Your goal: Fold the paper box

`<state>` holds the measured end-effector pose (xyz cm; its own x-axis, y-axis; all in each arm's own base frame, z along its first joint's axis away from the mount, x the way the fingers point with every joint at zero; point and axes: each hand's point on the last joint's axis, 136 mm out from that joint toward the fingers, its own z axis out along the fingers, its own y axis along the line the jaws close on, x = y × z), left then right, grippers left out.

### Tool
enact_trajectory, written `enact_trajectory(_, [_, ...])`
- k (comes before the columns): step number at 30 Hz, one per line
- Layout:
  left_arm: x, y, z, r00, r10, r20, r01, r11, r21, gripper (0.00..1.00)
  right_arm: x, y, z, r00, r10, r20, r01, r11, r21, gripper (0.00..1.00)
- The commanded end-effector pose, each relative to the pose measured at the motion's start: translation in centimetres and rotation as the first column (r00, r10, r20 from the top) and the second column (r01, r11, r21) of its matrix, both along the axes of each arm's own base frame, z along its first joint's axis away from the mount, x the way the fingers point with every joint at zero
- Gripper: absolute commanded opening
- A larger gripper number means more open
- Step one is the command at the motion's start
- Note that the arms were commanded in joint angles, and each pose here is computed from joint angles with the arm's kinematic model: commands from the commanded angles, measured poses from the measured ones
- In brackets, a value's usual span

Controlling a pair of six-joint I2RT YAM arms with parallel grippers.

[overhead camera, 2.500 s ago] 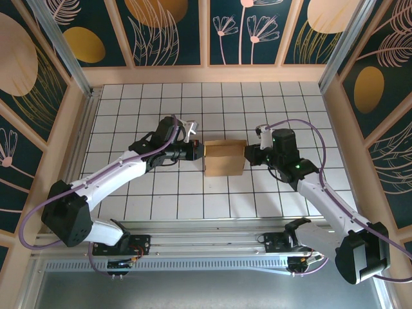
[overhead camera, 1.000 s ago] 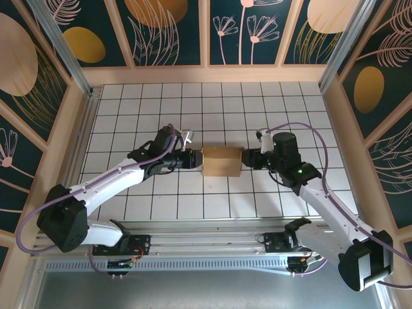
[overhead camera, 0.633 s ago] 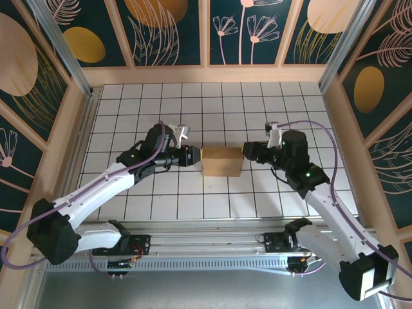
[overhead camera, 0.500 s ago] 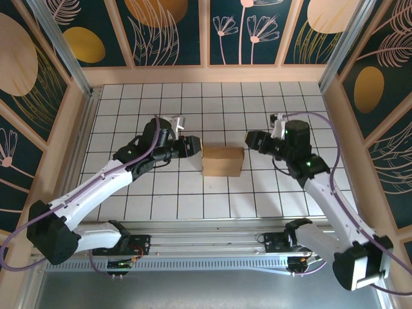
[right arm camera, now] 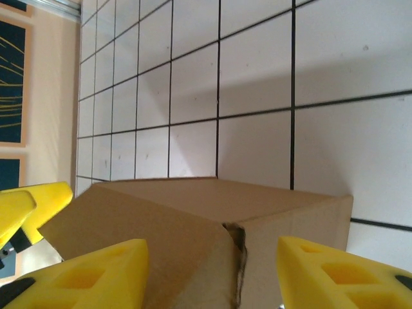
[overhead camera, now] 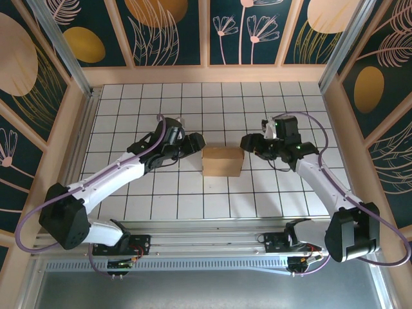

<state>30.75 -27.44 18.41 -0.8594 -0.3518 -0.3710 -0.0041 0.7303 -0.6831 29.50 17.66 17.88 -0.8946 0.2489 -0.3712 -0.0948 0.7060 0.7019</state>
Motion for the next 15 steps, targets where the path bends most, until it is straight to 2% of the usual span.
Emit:
enact_trajectory(1, [-0.4, -0.9, -1.0, 0.998, -0.013, -0.054, 0.01, 0.998, -0.058, 0.6, -0.9, 0.1, -1.0, 1.0, 0.012, -0.011, -0.012, 1.0, 0.004, 0.53])
enact_trajectory(4, [-0.8, -0.7, -2.3, 0.997, -0.019, -0.075, 0.015, 0.999, -0.045, 0.55, -1.0, -0.4, -2.3, 1.0, 0.0, -0.016, -0.001, 0.999, -0.04, 0.49])
enact_trajectory(13, [-2.6, 0.5, -7.2, 0.99, -0.034, -0.14, 0.036, 0.999, 0.017, 0.4, -2.2, -0.9, -6.3, 1.0, 0.006, -0.009, -0.007, 0.989, -0.15, 0.48])
enact_trajectory(15, [-3.3, 0.8, -8.8, 0.986, -0.042, -0.164, 0.047, 0.999, 0.027, 0.35, -2.7, -1.1, -7.6, 1.0, -0.002, -0.008, 0.001, 0.983, -0.186, 0.43])
